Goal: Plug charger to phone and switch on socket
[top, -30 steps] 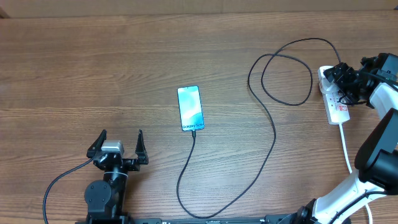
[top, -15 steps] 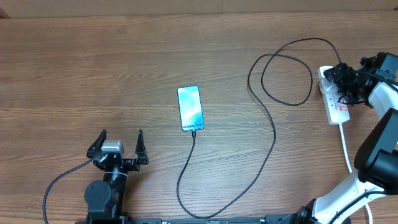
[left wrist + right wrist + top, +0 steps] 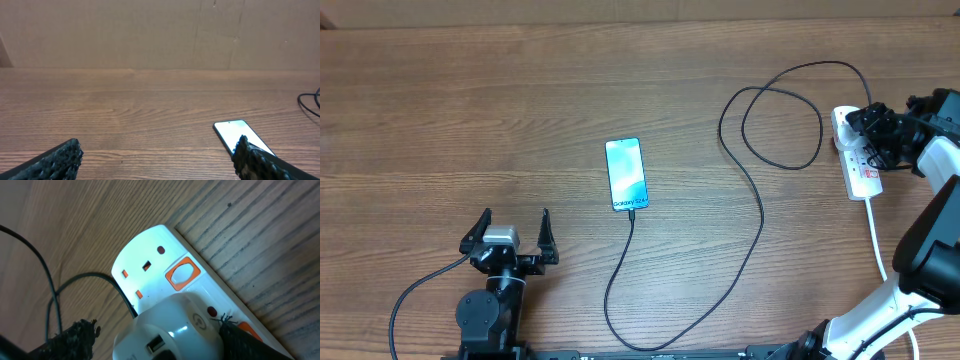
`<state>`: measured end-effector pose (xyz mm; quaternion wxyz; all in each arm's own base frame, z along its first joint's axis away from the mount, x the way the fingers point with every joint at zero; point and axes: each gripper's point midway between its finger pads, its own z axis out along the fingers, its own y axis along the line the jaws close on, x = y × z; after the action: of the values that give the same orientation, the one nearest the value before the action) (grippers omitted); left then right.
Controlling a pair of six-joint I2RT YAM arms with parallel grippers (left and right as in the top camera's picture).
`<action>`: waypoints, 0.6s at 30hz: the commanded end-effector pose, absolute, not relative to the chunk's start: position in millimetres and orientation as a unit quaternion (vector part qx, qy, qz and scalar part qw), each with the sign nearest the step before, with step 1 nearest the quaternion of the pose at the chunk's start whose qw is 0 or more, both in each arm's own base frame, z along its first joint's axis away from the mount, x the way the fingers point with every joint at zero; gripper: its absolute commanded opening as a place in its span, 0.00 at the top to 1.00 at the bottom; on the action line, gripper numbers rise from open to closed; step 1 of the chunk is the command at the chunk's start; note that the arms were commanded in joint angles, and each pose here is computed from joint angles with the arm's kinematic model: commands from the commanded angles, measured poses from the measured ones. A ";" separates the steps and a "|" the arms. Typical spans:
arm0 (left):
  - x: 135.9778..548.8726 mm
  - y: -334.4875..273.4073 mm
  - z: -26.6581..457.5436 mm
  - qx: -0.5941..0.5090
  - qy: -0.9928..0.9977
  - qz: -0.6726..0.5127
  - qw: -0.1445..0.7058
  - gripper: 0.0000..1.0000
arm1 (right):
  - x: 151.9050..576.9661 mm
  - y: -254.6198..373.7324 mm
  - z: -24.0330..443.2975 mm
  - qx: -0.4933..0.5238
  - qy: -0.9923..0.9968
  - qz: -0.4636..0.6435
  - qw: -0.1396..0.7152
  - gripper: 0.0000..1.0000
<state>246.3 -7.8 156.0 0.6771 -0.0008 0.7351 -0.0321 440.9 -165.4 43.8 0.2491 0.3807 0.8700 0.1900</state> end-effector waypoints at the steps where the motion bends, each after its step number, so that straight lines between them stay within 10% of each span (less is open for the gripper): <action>1: 246.0 -5.6 156.2 0.004 0.733 -0.021 0.680 0.01 | 413.2 -159.3 9.2 0.429 0.861 0.202 0.183 0.21; 18: 246.0 -5.6 156.2 0.004 0.733 -0.021 0.680 0.00 | 428.9 -178.7 16.0 0.413 0.863 0.170 0.234 0.20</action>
<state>246.3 -7.8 156.0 0.6771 -0.0006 0.7351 -0.0322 444.3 -171.0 45.5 0.2627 0.3921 0.8589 0.1989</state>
